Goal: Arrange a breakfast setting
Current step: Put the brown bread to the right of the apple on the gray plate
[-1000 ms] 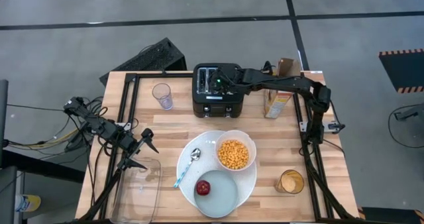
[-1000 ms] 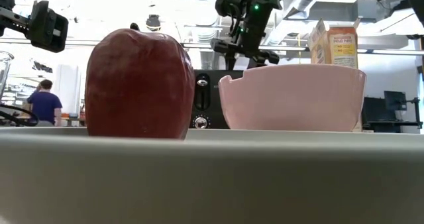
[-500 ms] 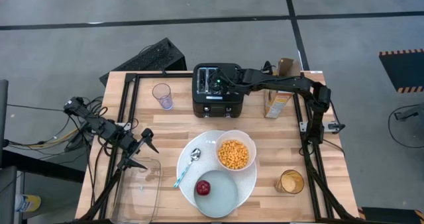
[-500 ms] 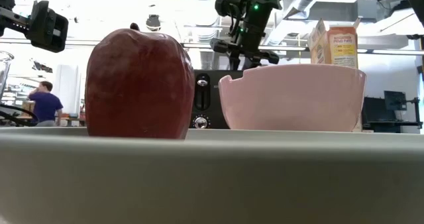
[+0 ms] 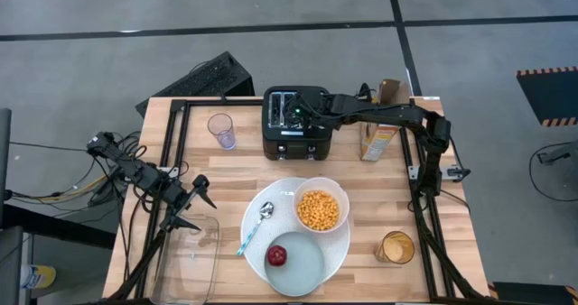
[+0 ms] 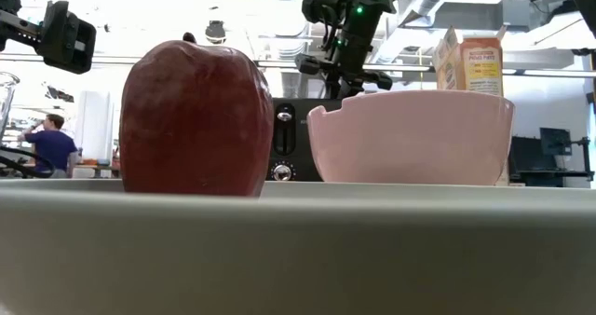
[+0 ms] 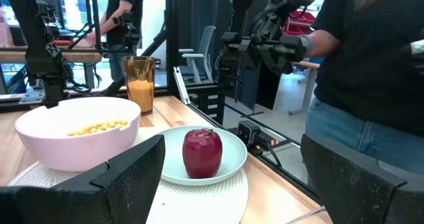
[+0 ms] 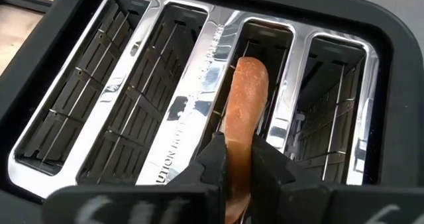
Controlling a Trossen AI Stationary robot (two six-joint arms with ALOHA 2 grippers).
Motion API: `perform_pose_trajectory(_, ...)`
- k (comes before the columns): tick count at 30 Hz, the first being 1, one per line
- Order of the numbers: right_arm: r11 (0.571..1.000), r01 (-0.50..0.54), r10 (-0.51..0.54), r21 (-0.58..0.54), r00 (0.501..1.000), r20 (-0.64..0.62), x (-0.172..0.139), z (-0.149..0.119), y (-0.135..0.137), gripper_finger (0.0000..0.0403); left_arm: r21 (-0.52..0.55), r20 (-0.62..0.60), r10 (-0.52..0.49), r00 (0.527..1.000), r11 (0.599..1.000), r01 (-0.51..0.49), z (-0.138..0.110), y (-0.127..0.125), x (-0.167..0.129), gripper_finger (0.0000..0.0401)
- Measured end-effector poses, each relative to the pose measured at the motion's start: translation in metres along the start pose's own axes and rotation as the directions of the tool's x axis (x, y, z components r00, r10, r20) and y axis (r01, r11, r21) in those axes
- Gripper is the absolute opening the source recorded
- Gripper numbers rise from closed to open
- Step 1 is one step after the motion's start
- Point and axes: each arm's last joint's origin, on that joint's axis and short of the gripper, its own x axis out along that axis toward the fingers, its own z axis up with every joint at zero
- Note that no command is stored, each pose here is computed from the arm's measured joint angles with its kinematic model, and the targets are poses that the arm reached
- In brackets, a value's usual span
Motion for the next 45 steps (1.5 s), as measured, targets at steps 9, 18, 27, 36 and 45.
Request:
perform_pose_trajectory(9, 1.0, 0.005, -0.005, 0.012, 1.0, 0.003, -0.005, 0.0, -0.002, 0.006, -0.001, 0.0, 0.0, 1.0, 1.0, 0.0, 0.0, 0.0, 0.0, 0.0339)
perform_pose_trajectory(18, 1.0, -0.03, 0.03, 0.0, 0.997, 0.072, -0.049, 0.024, -0.007, 0.006, 0.0, 0.0, 0.0, 1.0, 1.0, 0.0, 0.0, 0.0, 0.0, 0.0339)
perform_pose_trajectory(27, 0.995, -0.103, 0.102, -0.004, 0.978, 0.18, -0.099, 0.046, -0.018, 0.006, -0.001, 0.0, 0.0, 1.0, 1.0, 0.0, 0.0, 0.0, 0.0, 0.0339)
perform_pose_trajectory(36, 0.969, -0.245, 0.247, -0.036, 0.939, 0.24, -0.181, 0.045, -0.047, 0.006, -0.001, 0.0, 0.0, 1.0, 1.0, 0.0, 0.0, 0.0, 0.0, 0.0339)
perform_pose_trajectory(45, 0.918, -0.374, 0.396, -0.132, 0.884, 0.248, -0.248, 0.026, -0.078, 0.006, 0.0, 0.0, 0.0, 1.0, 1.0, 0.0, 0.0, 0.0, 0.0, 0.0339)
